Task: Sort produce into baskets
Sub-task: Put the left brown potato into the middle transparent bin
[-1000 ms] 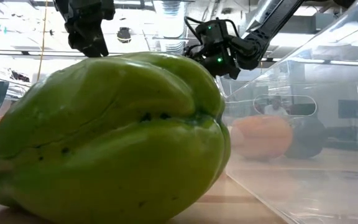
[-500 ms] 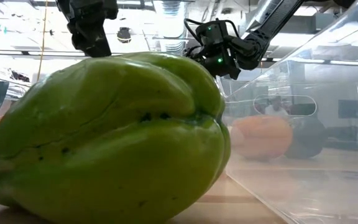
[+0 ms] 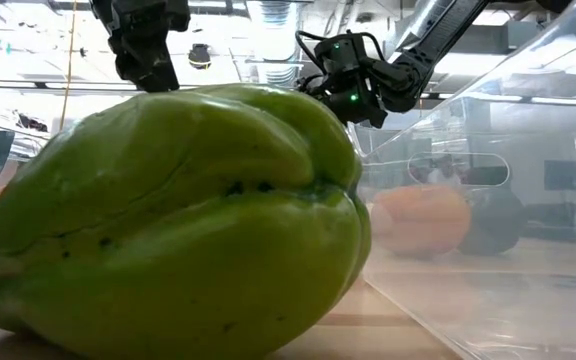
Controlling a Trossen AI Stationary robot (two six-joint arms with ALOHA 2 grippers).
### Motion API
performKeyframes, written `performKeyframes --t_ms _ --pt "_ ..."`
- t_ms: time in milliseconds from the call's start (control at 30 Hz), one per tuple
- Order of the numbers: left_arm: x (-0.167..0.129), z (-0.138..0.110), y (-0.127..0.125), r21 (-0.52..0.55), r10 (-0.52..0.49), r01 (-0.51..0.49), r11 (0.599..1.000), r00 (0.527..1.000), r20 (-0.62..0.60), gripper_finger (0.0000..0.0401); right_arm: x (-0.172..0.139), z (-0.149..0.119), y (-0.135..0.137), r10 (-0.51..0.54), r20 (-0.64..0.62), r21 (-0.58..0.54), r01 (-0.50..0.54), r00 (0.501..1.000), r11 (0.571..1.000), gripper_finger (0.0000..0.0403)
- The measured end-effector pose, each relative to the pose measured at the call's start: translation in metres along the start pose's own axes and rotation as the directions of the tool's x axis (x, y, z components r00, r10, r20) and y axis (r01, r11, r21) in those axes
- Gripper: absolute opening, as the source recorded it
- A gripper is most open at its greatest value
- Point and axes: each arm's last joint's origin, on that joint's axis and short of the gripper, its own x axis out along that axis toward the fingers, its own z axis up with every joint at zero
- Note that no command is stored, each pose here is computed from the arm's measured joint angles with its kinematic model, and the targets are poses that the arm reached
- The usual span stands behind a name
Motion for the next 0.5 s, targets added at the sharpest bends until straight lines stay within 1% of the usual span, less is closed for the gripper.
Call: performKeyframes --t_ms 67,167,233,500 --pt "0.000 -0.001 -0.002 0.004 -0.039 0.039 0.999 0.999 -0.012 0.0310 -0.001 0.003 0.001 0.003 0.007 0.001 -0.003 1.000 1.000 0.0344" --pt "-0.001 -0.003 -0.009 0.078 -0.097 0.099 0.992 0.995 -0.030 0.0310 -0.005 0.010 0.003 0.010 0.021 0.004 -0.010 1.000 1.000 0.0345" --pt "-0.002 -0.005 -0.014 0.112 -0.119 0.122 0.986 0.992 -0.036 0.0310 -0.007 0.015 0.005 0.016 0.033 0.005 -0.016 0.999 1.000 0.0344" --pt "0.001 -0.011 -0.036 0.141 -0.167 0.176 0.974 0.983 -0.072 0.0310 -0.033 0.046 0.023 0.045 0.041 -0.178 -0.037 0.998 0.983 0.0342"
